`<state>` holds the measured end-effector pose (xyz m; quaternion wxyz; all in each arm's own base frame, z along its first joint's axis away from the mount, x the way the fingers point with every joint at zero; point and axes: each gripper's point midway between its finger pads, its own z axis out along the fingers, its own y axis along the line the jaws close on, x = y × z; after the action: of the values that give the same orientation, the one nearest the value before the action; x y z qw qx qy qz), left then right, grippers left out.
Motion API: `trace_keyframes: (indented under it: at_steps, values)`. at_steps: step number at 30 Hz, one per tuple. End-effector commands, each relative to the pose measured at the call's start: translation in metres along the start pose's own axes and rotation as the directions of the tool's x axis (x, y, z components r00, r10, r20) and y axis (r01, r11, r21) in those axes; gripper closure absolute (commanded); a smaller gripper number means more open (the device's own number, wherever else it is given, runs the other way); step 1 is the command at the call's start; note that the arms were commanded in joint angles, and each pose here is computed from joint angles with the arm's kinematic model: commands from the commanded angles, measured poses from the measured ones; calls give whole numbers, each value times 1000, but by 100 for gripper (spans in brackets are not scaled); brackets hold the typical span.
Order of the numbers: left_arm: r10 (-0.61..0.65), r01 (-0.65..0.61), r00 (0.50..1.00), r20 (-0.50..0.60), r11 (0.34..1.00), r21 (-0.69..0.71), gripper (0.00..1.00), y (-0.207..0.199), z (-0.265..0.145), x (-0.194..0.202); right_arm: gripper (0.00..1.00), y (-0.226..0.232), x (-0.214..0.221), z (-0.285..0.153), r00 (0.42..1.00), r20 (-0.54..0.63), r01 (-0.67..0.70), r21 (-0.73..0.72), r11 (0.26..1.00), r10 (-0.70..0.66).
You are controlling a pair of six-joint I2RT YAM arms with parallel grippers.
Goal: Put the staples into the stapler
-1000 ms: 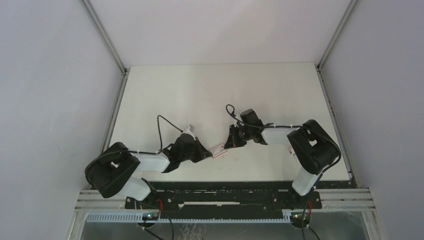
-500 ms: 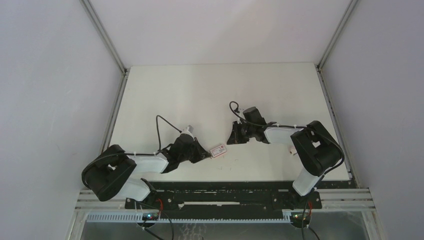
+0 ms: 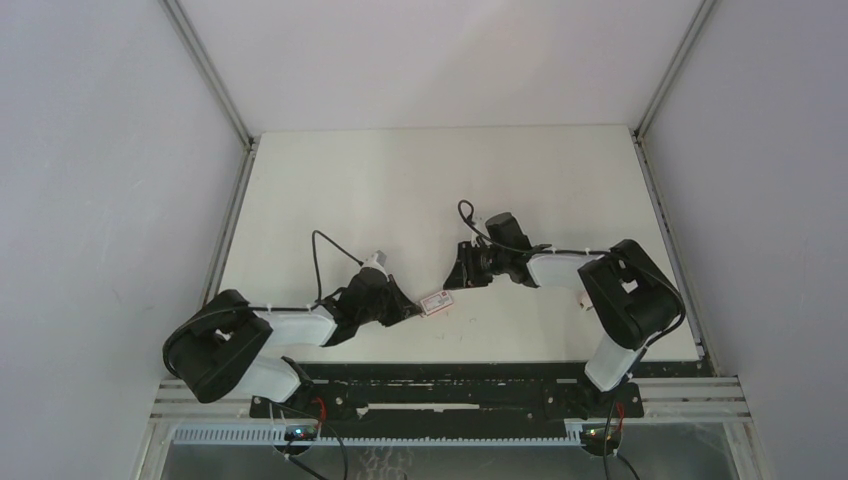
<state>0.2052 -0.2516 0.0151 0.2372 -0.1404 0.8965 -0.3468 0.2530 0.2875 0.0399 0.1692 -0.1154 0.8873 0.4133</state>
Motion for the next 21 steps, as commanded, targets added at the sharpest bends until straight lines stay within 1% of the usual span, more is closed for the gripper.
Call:
trace_keyframes:
  at_steps: [1, 4, 12, 21]
  values:
    - [32, -32, 999, 3, 998, -61, 100, 15, -2, 0, 71, 6, -6, 4, 1000, 7, 7, -25, 1000, -7]
    - [32, -31, 999, 4, 998, -60, 100, 15, -2, -1, 72, 4, -2, 7, 1000, -10, -2, -20, 1000, 2]
    - [32, -32, 999, 5, 998, -57, 100, 14, -2, -1, 82, 11, 2, 11, 1000, -30, 7, -52, 999, -9]
    - [32, -32, 999, 4, 998, -56, 100, 14, -2, -1, 86, 12, 5, 14, 999, -53, 3, -61, 998, -6]
